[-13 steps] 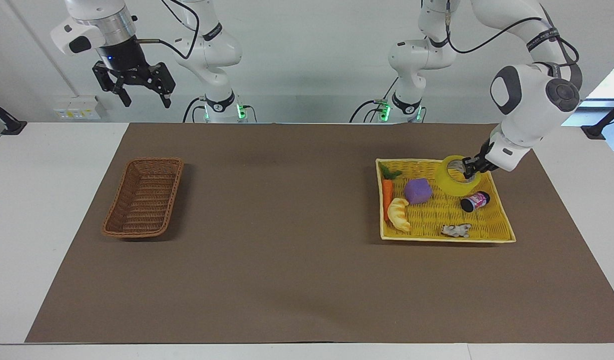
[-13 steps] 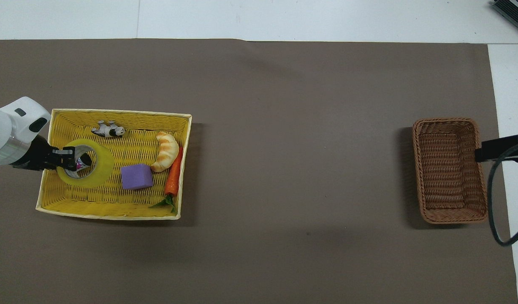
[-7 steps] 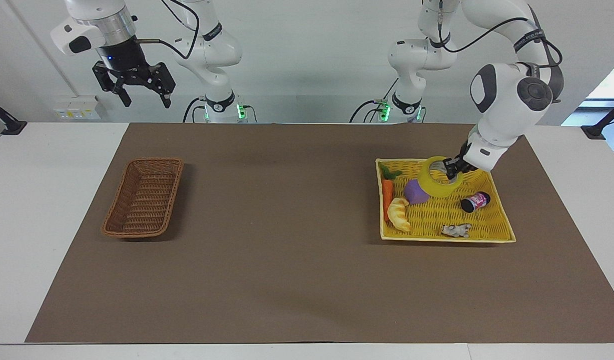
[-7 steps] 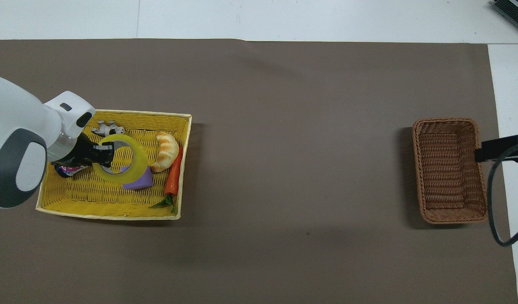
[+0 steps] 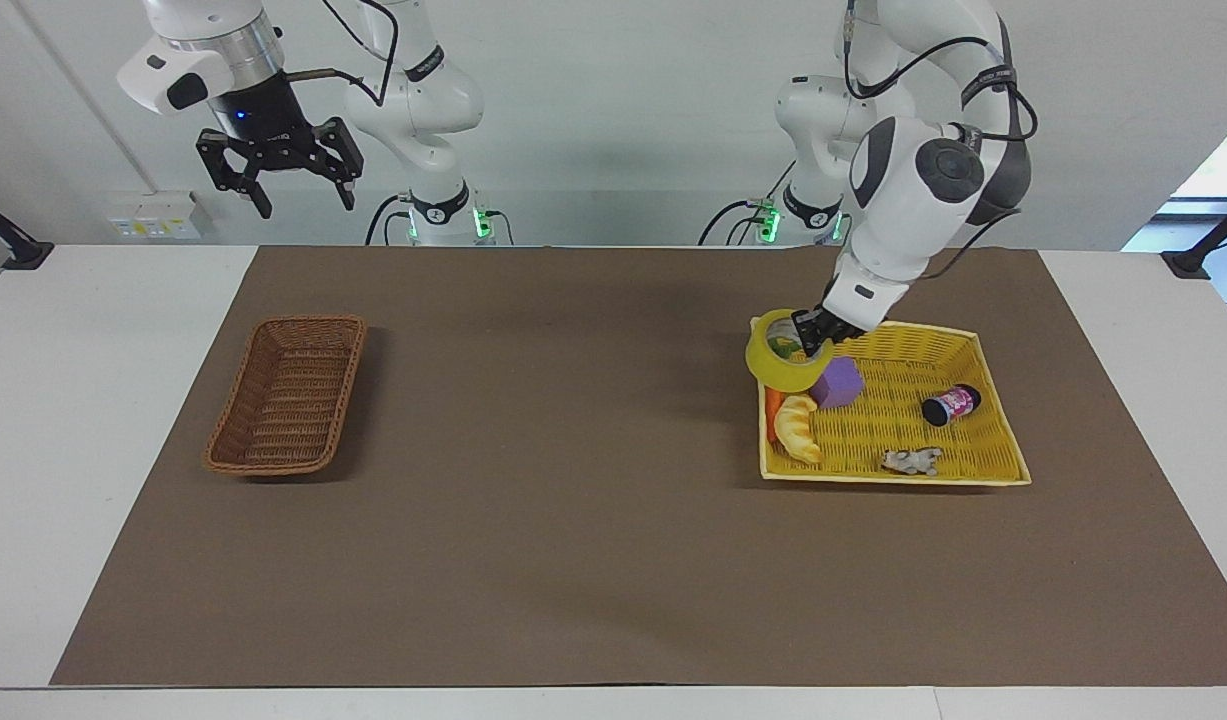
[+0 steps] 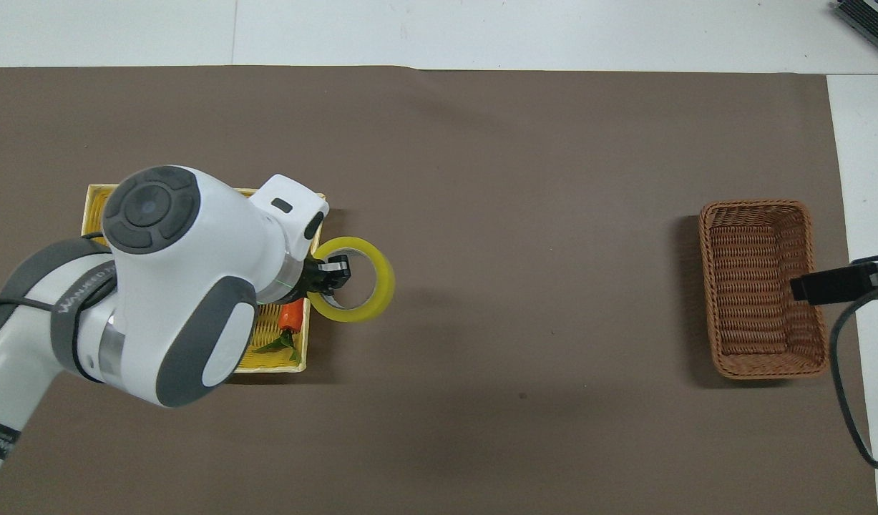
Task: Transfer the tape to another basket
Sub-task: 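Carry the tape with the left gripper while the right gripper reaches, then grasp the tape with the right gripper from the left gripper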
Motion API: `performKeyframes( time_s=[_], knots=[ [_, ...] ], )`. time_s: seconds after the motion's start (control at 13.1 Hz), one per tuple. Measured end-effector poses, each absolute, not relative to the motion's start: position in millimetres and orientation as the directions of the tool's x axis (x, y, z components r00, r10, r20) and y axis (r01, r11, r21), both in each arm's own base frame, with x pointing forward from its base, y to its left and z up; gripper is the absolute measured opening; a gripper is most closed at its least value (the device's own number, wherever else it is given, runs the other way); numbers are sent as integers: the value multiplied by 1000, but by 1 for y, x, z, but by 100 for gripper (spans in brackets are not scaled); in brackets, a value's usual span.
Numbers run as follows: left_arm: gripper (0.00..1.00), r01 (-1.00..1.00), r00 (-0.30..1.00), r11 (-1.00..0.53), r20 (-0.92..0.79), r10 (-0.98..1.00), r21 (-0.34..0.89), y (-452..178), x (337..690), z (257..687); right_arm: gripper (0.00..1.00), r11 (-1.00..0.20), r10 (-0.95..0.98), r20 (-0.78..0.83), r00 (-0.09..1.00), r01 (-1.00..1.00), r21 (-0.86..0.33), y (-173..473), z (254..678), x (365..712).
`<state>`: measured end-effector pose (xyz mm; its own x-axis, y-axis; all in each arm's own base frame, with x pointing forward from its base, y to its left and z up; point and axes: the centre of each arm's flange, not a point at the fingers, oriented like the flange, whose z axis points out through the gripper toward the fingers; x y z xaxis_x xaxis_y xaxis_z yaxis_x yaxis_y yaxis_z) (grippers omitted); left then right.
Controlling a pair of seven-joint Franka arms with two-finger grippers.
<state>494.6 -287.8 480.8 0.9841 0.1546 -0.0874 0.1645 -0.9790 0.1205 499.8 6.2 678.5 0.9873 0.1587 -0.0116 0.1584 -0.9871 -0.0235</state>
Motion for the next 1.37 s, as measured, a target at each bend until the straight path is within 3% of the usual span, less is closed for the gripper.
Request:
performKeyframes(
  time_s=[0.38,0.99,1.37],
  knots=[
    [22,188,982,-965,-64,179,182,-392,445,523,100,-976,169,-38,985,162,-146,20,642,505],
    [22,186,982,-955,-66,175,232,-518,417,504,100,-929,165,-140,976,106,-356,39,572,505],
    [22,237,971,-921,-63,229,309,-550,391,512,100,-926,162,-213,963,73,-371,40,533,508]
  ],
)
